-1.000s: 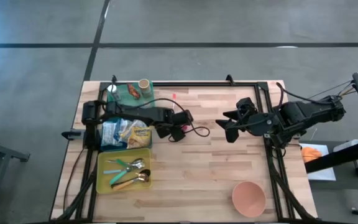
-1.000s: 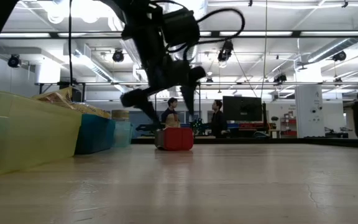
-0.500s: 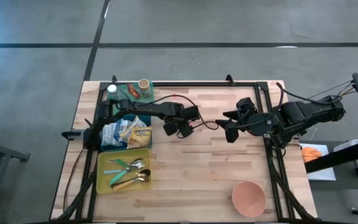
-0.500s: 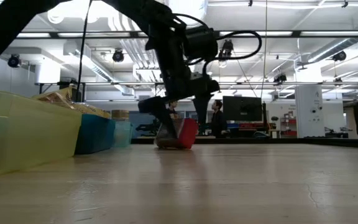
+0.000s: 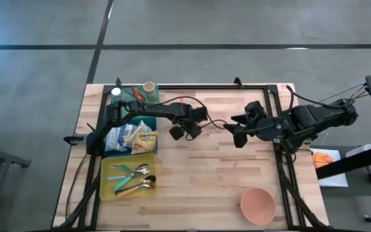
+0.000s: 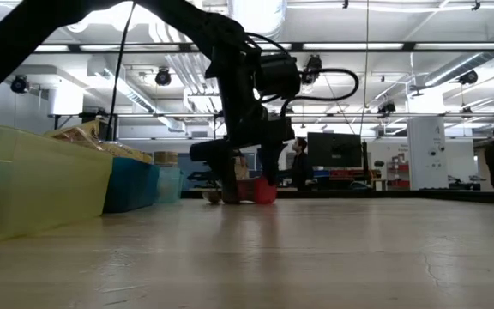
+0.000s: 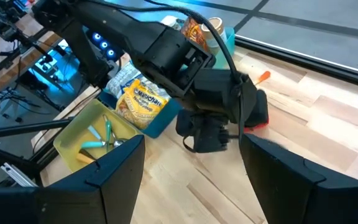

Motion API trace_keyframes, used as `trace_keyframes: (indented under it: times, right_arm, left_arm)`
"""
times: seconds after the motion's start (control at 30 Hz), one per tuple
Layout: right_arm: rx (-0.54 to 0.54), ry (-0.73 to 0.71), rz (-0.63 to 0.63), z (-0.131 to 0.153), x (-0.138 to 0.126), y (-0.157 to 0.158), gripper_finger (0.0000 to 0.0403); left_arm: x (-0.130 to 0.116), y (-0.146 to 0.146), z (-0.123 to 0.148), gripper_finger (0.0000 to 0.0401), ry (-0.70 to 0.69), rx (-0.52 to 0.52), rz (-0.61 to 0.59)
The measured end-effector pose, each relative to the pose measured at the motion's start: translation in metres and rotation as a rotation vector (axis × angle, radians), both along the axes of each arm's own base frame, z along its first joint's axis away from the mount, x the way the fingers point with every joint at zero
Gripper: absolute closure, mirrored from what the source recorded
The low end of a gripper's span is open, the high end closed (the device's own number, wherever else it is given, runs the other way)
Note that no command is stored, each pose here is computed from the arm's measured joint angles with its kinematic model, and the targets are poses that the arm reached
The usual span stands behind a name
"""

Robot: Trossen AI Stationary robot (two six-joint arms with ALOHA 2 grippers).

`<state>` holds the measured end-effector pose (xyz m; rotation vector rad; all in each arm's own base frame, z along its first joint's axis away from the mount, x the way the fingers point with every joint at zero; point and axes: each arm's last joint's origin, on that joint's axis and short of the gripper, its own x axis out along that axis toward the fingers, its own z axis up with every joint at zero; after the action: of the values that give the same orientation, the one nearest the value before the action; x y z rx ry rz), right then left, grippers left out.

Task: Pick & Place Food Item
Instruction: Put the red seasoning can into the light blue bin

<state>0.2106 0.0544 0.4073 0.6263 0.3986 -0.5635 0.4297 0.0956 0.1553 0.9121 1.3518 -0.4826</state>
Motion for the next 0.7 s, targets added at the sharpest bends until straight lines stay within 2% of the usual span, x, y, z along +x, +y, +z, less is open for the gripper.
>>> trace_keyframes:
  times: [0.2, 0.37, 0.7]
  right_arm:
    - [0.000, 0.000, 0.000, 0.000, 0.000, 0.000, 0.0140]
    - [0.000, 0.000, 0.000, 0.000, 0.000, 0.000, 0.0140]
    - [0.000, 0.000, 0.000, 0.000, 0.000, 0.000, 0.0140]
  left_arm:
    - [0.001, 0.004, 0.002, 0.0010, -0.037, -0.018, 0.110]
    - [0.003, 0.010, 0.011, 0.0010, -0.059, -0.040, 0.133]
    - [0.001, 0.047, 0.033, 0.0010, -0.132, -0.150, 0.250]
